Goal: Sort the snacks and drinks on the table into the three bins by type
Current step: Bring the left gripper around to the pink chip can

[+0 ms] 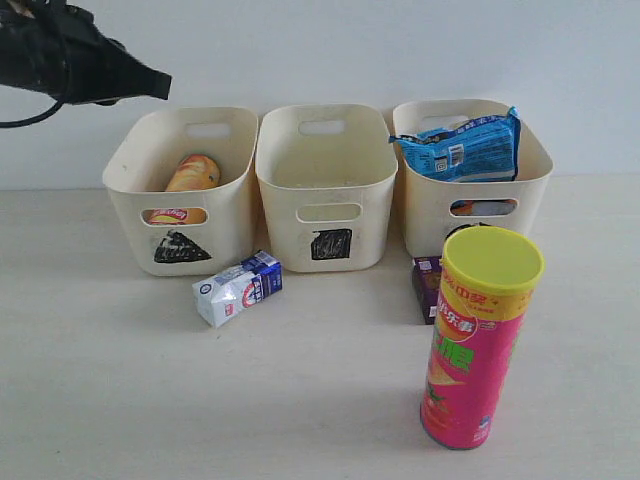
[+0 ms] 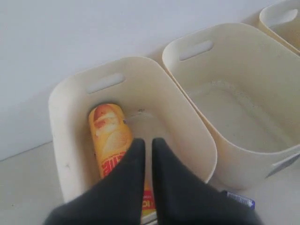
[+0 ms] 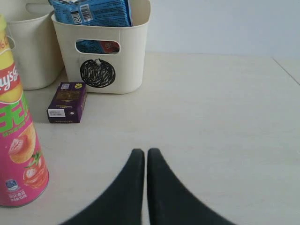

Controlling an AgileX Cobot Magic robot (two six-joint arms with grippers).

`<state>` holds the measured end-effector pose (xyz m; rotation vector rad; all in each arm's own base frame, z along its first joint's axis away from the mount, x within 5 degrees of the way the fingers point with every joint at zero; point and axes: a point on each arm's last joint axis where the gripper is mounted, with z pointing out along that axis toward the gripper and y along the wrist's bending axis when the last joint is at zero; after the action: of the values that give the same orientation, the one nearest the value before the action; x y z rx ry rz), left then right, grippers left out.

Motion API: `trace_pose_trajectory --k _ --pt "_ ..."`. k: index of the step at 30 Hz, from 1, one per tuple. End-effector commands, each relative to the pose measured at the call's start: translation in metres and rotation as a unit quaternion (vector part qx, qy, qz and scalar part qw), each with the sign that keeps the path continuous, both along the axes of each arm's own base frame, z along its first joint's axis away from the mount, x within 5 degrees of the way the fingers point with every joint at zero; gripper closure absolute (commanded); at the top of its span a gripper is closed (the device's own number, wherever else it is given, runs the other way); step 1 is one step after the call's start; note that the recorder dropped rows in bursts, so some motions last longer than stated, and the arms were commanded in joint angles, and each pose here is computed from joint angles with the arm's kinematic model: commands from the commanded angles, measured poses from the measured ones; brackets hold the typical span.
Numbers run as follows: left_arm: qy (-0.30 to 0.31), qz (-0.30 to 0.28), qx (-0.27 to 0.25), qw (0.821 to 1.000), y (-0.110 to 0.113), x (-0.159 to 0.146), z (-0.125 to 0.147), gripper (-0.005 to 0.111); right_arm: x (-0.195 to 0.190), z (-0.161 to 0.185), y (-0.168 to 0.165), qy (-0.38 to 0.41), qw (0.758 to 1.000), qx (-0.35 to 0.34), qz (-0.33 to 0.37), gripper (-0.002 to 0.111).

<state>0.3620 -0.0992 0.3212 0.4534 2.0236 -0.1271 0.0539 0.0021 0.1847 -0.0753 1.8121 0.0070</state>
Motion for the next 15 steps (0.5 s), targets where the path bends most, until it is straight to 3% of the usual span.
trace_pose_trajectory --k 1,5,15 --pt "-0.031 -0.012 0.004 0.999 -0.005 -0.029 -0.005 0.102 0.0 -0.001 0.0 -0.004 1.0 0.0 -0.004 0.108" --pt "-0.066 -0.027 -0.002 0.997 -0.015 -0.053 -0.014 0.102 0.0 -0.001 0.0 -0.004 1.0 0.0 -0.004 0.108" --pt "-0.153 -0.133 -0.001 0.979 -0.071 -0.107 -0.054 0.102 0.0 -0.001 0.0 -0.004 1.0 0.0 -0.004 0.108"
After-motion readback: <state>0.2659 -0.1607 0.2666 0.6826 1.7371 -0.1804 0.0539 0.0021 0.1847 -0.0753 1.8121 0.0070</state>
